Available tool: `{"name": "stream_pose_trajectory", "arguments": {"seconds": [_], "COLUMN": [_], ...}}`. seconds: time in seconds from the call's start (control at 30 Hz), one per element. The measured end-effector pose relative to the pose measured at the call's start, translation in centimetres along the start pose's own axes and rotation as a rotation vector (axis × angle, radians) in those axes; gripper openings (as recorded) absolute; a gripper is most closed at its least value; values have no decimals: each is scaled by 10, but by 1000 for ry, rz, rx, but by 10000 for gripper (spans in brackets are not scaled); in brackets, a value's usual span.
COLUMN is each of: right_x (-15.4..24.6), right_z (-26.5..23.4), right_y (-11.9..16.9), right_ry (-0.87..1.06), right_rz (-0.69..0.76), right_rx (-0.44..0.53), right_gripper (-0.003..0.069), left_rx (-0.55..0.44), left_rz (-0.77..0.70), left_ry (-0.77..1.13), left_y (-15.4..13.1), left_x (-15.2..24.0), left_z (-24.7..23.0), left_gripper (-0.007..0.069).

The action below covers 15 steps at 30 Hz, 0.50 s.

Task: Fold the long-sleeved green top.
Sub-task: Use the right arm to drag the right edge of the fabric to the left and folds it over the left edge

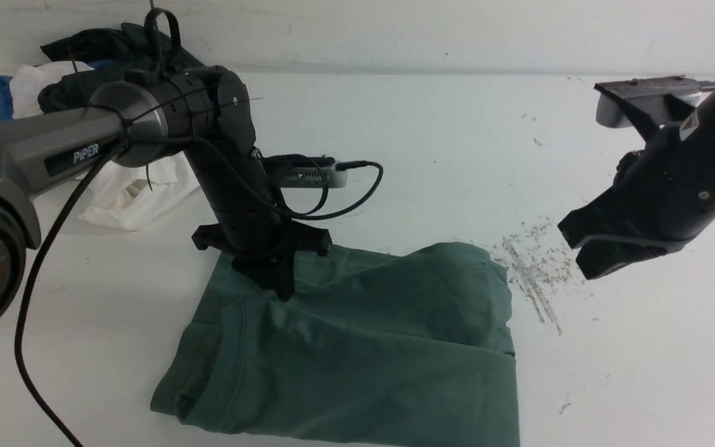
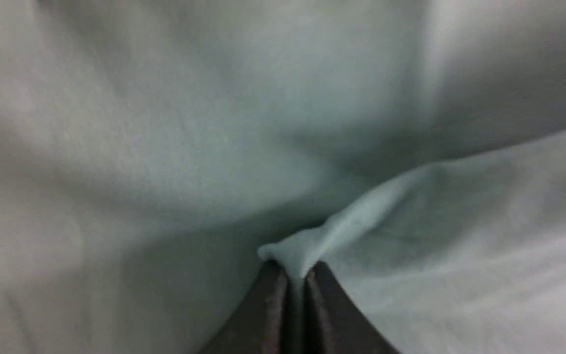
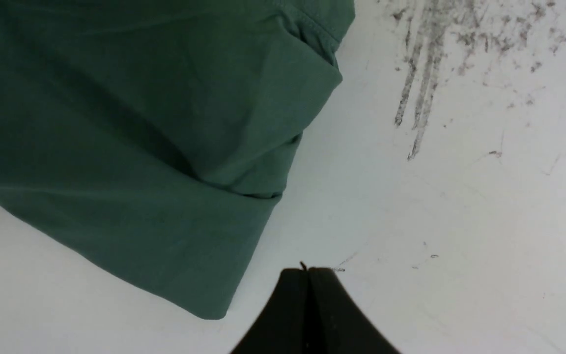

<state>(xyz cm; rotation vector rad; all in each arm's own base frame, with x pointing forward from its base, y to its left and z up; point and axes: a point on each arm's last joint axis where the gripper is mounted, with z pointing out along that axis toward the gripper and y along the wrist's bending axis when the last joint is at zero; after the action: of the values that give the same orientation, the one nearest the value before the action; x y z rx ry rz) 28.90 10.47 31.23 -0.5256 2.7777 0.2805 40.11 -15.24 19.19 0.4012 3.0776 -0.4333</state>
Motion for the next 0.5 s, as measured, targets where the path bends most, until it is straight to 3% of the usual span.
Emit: {"name": "stream_pose_trajectory", "arguments": {"seconds": [0.17,0.5], "right_x": [-2,-4], "right_z": [0,0], "right_y": [0,1], "right_ry": [-17,-48], "right_rz": [2,7], "right_rx": [-2,-9], "right_gripper": [-15,-15], "left_rx": [-10,-97], "left_rz": [37,42], "left_ry": [-66,-78], "left_y": [-8,-2], "left_x": [-4,-5], "left_z": [-31,-34], "left_gripper": [9,10]}}
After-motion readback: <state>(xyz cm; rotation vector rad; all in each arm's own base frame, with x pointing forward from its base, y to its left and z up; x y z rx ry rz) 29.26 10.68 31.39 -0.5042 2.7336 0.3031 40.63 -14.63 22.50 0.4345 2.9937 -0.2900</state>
